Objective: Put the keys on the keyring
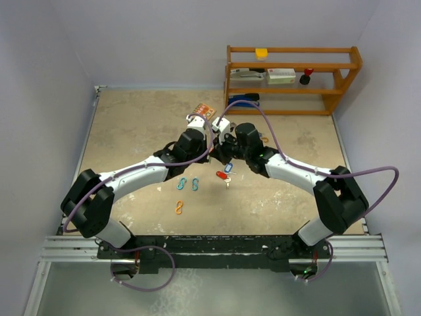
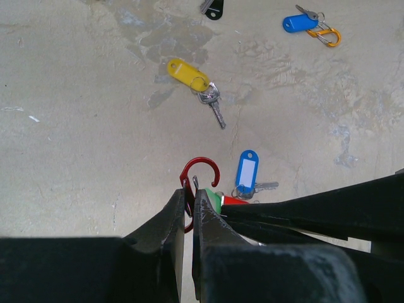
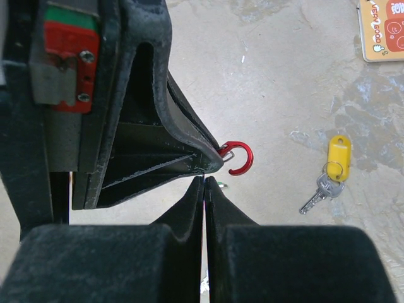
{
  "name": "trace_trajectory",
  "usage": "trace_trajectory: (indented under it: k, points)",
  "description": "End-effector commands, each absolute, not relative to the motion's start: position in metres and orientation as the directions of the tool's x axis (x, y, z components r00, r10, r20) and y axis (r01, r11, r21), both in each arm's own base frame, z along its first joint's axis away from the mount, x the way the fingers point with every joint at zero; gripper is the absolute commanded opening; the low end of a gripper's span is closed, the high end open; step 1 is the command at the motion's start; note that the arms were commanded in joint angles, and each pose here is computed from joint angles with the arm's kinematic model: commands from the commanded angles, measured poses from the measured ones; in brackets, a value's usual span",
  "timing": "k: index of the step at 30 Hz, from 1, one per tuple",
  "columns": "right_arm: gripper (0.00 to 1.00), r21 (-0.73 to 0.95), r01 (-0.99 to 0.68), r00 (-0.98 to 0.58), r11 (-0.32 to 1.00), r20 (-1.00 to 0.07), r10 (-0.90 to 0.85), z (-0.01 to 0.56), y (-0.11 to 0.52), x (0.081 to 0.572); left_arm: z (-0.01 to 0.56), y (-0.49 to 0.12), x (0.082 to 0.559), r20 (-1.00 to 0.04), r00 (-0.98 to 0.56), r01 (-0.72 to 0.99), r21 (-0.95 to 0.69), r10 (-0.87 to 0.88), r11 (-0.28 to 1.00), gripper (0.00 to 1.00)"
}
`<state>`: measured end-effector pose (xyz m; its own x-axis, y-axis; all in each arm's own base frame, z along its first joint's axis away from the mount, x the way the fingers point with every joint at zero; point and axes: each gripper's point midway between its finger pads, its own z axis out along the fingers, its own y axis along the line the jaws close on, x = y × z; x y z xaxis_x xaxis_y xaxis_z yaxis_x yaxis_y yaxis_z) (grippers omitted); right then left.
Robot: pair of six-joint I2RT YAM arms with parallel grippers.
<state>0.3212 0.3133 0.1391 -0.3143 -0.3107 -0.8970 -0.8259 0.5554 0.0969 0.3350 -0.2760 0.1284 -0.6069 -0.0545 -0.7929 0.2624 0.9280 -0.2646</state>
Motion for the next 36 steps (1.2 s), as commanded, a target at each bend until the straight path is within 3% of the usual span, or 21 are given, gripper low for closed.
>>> trace_trajectory:
  k: [1, 36]
  points:
    - [0.0, 0.066, -0.833, -0.27, 0.55, -0.915, -0.299, 0.152, 0.319, 0.328, 0.157, -0.283, 0.343, -0.829, -0.555, 0.303, -0.283, -0.073, 0.91, 0.0]
    - [0.0, 0.028, -0.795, -0.269, 0.606, -0.912, -0.311, 0.147, 0.311, 0.338, 0.149, -0.28, 0.327, -0.807, -0.59, 0.336, -0.281, -0.031, 0.899, 0.0]
